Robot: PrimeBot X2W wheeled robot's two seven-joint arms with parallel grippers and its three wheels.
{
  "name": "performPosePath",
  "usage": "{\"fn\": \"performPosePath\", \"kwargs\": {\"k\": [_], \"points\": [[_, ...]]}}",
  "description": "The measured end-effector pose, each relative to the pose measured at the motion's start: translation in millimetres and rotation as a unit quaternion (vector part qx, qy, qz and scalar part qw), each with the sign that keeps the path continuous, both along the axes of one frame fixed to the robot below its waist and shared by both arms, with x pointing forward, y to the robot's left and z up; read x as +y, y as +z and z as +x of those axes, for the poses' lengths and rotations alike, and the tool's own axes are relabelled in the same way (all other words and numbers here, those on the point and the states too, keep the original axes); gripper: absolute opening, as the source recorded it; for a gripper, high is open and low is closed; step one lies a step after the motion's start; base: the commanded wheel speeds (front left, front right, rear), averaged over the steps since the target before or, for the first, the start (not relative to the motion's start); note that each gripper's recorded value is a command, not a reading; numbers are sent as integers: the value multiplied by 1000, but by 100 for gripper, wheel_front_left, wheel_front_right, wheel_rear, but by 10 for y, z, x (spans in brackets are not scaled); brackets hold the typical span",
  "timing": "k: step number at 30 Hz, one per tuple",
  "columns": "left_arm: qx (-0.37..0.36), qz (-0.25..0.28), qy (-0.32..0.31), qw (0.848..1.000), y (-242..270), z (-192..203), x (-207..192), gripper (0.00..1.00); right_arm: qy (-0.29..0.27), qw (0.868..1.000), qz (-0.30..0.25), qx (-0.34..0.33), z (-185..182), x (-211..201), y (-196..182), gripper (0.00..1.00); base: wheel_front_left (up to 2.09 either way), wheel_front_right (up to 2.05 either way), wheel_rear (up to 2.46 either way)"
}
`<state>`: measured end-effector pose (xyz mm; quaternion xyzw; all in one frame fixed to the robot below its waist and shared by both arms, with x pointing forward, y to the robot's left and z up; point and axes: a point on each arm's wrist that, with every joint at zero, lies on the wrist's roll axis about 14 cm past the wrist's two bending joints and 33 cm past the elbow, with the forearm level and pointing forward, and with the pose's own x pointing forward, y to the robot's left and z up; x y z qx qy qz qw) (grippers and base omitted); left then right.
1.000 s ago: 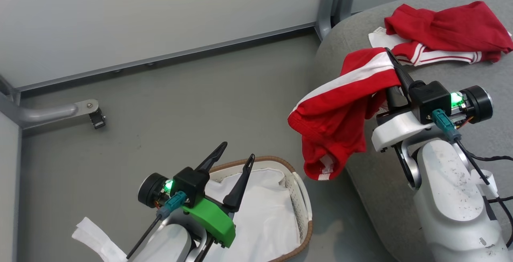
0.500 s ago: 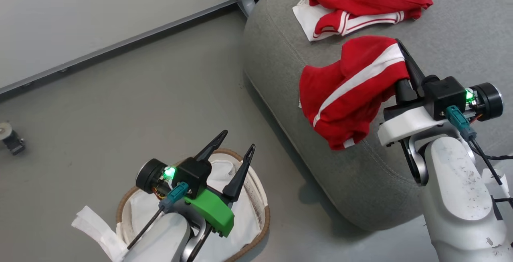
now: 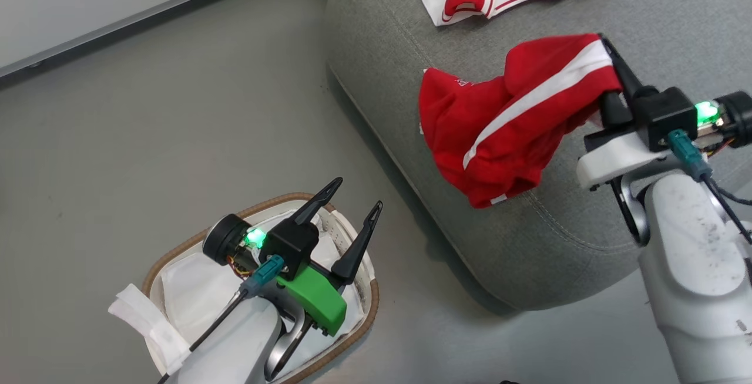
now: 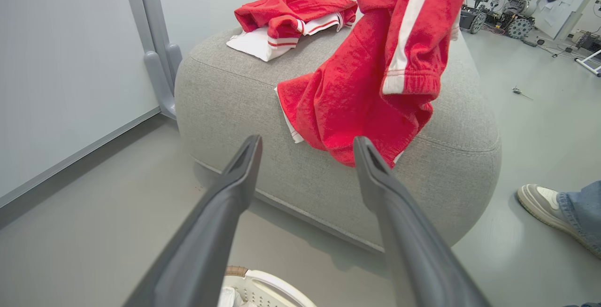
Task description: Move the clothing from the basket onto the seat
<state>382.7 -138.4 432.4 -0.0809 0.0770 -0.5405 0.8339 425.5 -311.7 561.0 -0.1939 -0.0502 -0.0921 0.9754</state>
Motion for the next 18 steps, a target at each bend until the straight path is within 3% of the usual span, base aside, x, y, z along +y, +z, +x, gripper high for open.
{"fn": "performPosePath", "kwargs": {"k": [4, 8, 11, 18], "points": [[3, 9, 17, 1000, -73, 80, 133, 100, 17, 999, -42, -21, 255, -62, 272, 0, 0, 0, 0], [-1, 16, 31, 999, -106, 154, 248, 100, 19, 992, -112, -60, 539, -263, 800, 0, 0, 0, 0], [1, 14, 55, 998, -113, 264, 363, 100, 11, 987, -115, -111, 739, -367, 1231, 0, 0, 0, 0], [4, 1, 92, 996, -92, 426, 503, 100, -36, 980, -162, -113, 1045, -796, 1486, 0, 0, 0, 0]]}}
